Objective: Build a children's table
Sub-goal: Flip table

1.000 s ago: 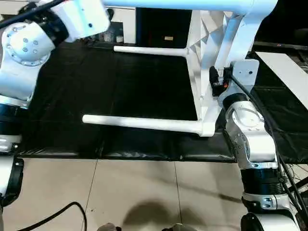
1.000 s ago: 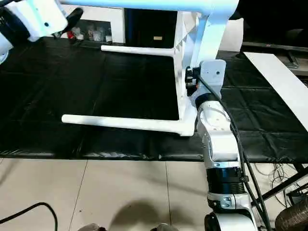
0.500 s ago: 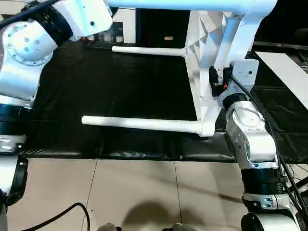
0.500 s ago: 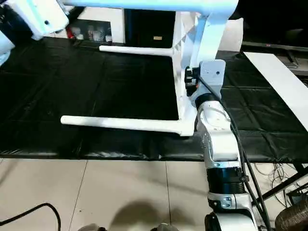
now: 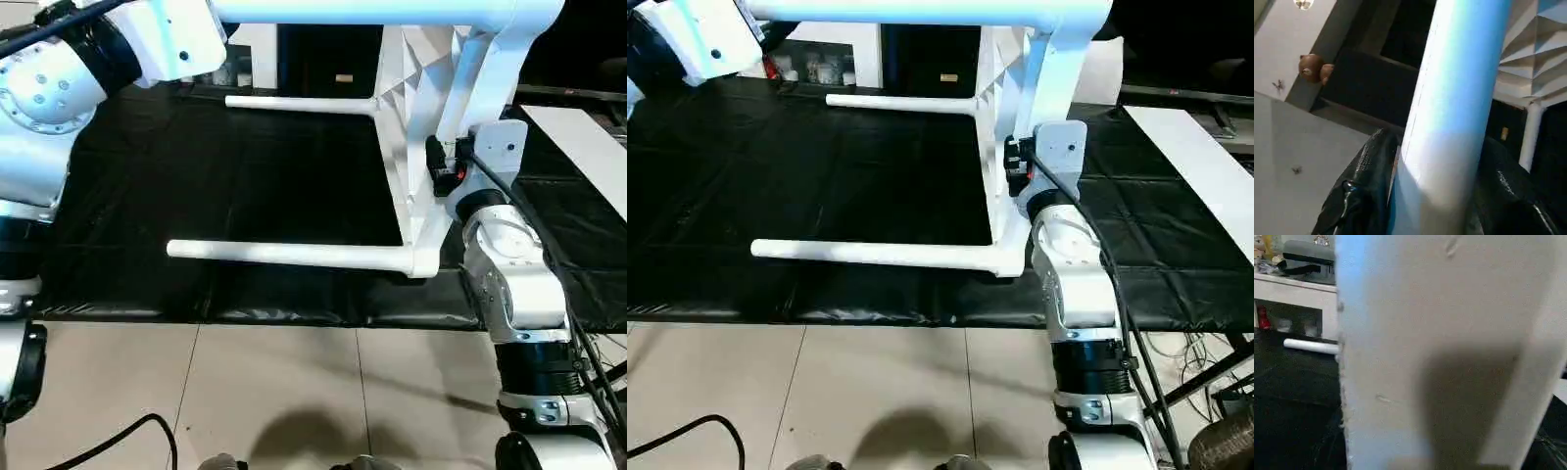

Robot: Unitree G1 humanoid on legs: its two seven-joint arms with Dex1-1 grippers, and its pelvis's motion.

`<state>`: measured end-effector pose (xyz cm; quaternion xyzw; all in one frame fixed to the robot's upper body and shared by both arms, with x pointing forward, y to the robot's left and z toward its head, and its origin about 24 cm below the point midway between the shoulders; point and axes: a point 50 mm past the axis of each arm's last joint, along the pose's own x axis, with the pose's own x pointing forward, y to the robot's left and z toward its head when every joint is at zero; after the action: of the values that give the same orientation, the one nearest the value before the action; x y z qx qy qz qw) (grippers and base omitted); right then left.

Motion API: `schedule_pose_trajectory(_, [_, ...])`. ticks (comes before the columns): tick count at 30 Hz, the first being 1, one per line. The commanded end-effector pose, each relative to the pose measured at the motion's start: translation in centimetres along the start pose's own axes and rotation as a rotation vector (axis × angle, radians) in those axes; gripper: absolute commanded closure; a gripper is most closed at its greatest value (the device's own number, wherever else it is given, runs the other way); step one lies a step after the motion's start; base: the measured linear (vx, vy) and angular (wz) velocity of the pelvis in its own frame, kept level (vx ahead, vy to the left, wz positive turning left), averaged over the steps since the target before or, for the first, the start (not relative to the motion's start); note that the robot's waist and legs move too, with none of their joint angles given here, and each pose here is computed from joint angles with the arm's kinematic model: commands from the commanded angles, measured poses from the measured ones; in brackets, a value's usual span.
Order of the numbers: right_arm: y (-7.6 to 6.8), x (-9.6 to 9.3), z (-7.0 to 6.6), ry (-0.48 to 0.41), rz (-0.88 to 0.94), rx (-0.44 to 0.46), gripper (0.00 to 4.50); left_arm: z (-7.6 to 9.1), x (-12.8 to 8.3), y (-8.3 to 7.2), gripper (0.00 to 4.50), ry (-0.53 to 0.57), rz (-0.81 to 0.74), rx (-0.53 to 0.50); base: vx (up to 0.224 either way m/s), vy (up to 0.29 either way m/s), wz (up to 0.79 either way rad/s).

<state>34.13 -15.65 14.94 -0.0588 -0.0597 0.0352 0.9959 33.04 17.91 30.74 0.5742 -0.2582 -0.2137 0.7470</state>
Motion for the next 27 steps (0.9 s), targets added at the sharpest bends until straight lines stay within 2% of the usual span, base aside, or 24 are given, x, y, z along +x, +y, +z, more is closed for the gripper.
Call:
schedule_pose_trajectory(1, [1.1,0.6,2.5,-0.098,0.09,-0.079,2.55,0.2,0.5,-2.1,2.48,-0.045,-0.084,-0.112,0.0,0.0,0.0])
schedule_pose_trajectory(2, [1.0,0.7,2.8,-0.106,0.092,-0.091,2.55,0.1,0.5,-2.0,2.49,-0.047,-0.069,-0.156,0.0,0.0,0.0])
schedule_pose_trajectory(3, [0.6,1.1,3.5,-0.123,0.093,-0.101,2.55,-0.1,0.5,-1.6,2.5,-0.052,-0.001,-0.258,0.0,0.0,0.0])
schedule_pose_trajectory(5, [0.3,1.3,3.8,-0.131,0.09,-0.1,2.55,-0.2,0.5,-1.5,2.5,-0.053,0.026,-0.305,0.0,0.0,0.0])
schedule_pose_trajectory(7, [-0.5,2.1,5.7,-0.186,0.089,-0.089,2.55,-1.0,0.5,-0.7,2.5,-0.032,0.14,-0.473,0.0,0.0,0.0])
schedule_pose_trajectory(8, [-0.6,2.2,6.0,-0.192,0.089,-0.089,2.55,-1.1,0.5,-0.7,2.5,-0.029,0.152,-0.491,0.0,0.0,0.0])
schedule_pose_trajectory(10, [-0.9,2.6,7.5,-0.238,0.118,-0.085,2.55,-1.7,0.4,-0.3,2.5,-0.007,0.221,-0.591,0.0,0.0,0.0])
schedule_pose_trajectory(11, [-0.9,2.8,7.9,-0.254,0.137,-0.082,2.0,-1.9,0.4,-0.1,2.5,0.001,0.241,-0.61,0.0,0.0,0.0])
schedule_pose_trajectory(14, [-0.6,3.3,9.8,-0.299,0.229,-0.124,1.77,-3.1,0.0,-0.3,2.5,0.068,0.343,-0.778,0.0,0.0,0.0])
schedule_pose_trajectory(16, [-0.6,3.5,10.1,-0.301,0.237,-0.14,1.65,-3.3,-0.1,-0.4,2.5,0.085,0.36,-0.814,0.0,0.0,0.0])
schedule_pose_trajectory(17, [-0.4,3.5,10.4,-0.311,0.262,-0.151,1.43,-3.6,-0.2,-0.5,2.5,0.099,0.379,-0.84,0.0,0.0,0.0])
schedule_pose_trajectory(20, [0.0,3.7,11.6,-0.363,0.317,-0.192,1.33,-4.3,-0.5,-0.9,2.5,0.148,0.434,-0.908,0.0,0.0,0.0])
schedule_pose_trajectory(21, [0.0,3.7,11.6,-0.363,0.317,-0.192,1.25,-4.3,-0.5,-0.9,2.5,0.148,0.434,-0.908,0.0,0.0,0.0])
schedule_pose_trajectory(22, [0.2,3.7,12.3,-0.397,0.349,-0.195,1.0,-4.6,-0.6,-1.1,2.5,0.165,0.45,-0.927,0.0,0.0,0.0])
schedule_pose_trajectory(23, [0.4,3.5,13.0,-0.439,0.387,-0.205,0.95,-4.7,-0.6,-1.4,2.5,0.179,0.464,-0.948,0.0,0.0,0.0])
schedule_pose_trajectory(26, [0.5,3.3,13.9,-0.496,0.429,-0.213,0.78,-4.6,-0.6,-1.8,2.5,0.196,0.469,-0.971,0.0,0.0,0.0])
schedule_pose_trajectory(27, [0.6,2.9,14.7,-0.557,0.464,-0.218,0.72,-4.4,-0.5,-2.2,2.5,0.201,0.478,-1.007,0.0,0.0,0.0])
